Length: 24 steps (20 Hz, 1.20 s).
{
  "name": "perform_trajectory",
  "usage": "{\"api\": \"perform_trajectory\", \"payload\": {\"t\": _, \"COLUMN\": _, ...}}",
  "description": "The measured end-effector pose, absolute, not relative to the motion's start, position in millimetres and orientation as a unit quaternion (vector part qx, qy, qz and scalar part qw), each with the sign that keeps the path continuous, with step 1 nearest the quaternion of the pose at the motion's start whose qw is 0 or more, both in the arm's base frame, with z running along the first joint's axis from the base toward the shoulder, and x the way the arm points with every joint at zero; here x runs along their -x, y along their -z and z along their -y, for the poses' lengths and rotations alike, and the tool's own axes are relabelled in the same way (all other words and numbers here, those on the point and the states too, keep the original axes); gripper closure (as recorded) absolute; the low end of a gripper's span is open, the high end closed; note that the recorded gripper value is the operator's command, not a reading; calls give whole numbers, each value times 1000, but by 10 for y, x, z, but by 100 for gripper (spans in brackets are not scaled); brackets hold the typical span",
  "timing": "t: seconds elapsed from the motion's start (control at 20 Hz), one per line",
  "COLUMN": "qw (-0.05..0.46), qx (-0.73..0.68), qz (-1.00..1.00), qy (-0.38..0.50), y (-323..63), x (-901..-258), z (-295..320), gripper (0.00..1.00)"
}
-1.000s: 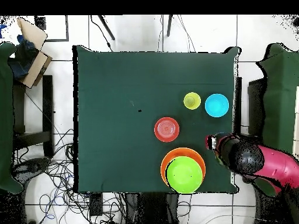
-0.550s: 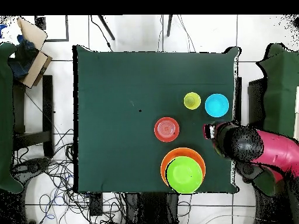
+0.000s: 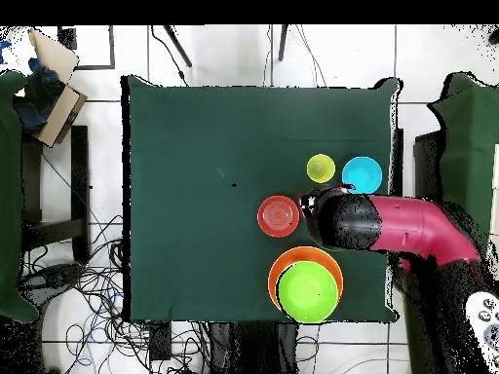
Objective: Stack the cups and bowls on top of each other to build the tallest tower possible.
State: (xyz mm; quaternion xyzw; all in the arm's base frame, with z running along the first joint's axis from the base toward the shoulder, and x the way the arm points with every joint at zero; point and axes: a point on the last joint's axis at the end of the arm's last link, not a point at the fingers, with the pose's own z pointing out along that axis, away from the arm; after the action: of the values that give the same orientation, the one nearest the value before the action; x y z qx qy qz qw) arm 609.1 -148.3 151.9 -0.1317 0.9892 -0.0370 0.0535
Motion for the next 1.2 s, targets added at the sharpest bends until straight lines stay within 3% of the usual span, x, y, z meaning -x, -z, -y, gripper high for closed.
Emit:
{"api": "perform_trajectory", "payload": {"t": 0.8, "qw": 109, "qx": 81, "qz": -989, "qy": 64, "y": -1447, "x": -6158, "z": 1404, "gripper": 100}}
{"api": "perform_trajectory", "payload": {"t": 1.2, "qw": 128, "qx": 60, "qz": -988, "qy": 62, "y": -966, "x": -6009, "z": 1511, "gripper": 100}}
